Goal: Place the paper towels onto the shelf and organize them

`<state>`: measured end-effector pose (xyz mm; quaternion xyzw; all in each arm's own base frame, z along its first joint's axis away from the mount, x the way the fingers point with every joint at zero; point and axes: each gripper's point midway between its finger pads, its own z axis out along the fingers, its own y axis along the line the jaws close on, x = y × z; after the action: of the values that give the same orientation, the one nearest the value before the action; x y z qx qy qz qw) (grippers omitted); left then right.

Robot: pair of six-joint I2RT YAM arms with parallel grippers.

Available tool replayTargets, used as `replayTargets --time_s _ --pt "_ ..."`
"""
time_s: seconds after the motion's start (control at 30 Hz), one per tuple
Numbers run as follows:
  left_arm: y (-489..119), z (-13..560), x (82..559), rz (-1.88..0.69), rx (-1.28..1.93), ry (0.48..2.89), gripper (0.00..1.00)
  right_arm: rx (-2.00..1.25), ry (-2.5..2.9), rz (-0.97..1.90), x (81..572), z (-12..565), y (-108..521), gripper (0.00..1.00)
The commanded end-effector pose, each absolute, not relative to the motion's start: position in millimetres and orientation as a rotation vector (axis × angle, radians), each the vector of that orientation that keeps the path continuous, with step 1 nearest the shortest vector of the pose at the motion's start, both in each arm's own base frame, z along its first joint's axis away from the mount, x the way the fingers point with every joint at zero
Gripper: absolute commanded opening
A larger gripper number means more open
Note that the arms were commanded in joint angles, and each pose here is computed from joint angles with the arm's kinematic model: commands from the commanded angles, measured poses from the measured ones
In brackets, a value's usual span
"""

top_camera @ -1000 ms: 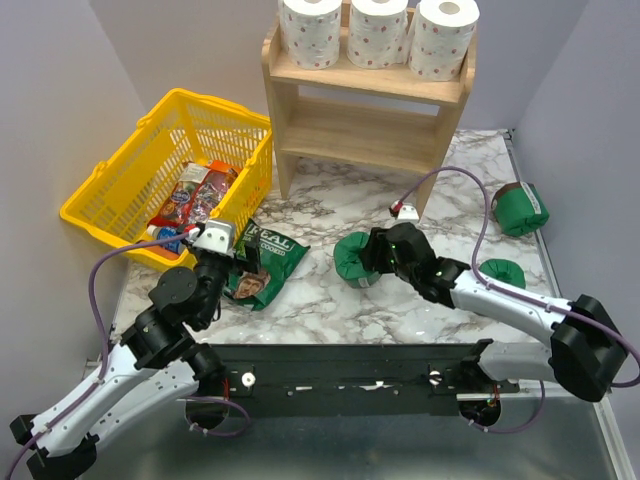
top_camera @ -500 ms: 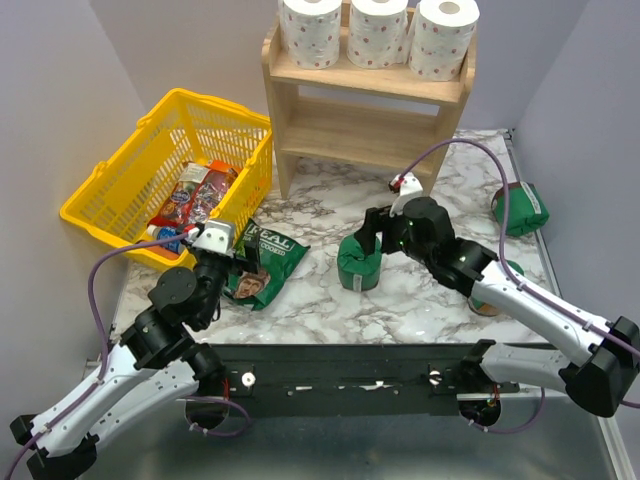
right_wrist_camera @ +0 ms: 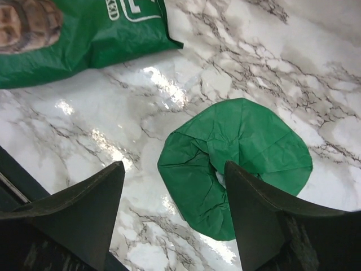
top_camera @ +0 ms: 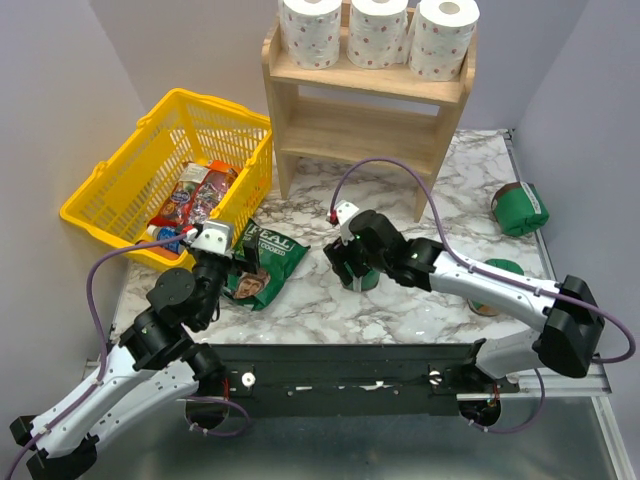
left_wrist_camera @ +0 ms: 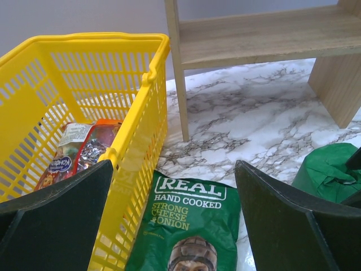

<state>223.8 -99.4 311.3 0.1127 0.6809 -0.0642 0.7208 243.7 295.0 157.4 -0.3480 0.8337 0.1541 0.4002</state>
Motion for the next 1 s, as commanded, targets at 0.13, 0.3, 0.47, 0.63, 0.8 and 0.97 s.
replayTargets --time_s 0.13,0.3,0.47,0.63,0.8,0.97 --pt "-96 308 224 -0.123 0.244 1.510 0.99 -0.924 2.167 0.243 247 132 290 0.75" --pt "-96 309 225 -0.122 0.243 1.510 0.99 -0.927 2.192 0.191 249 118 289 0.74" --pt "-97 308 225 -0.121 0.246 1.512 0.99 -0.911 2.184 0.098 259 112 284 0.69" --pt "-96 308 225 -0.120 0.244 1.510 0.99 -0.921 2.137 0.062 263 122 283 0.49" --pt "-96 309 224 -0.121 0.243 1.509 0.99 -0.990 2.019 0.114 258 165 286 0.38" --pt "-96 310 225 -0.121 0.240 1.507 0.99 -1.114 1.802 0.164 254 242 289 0.38"
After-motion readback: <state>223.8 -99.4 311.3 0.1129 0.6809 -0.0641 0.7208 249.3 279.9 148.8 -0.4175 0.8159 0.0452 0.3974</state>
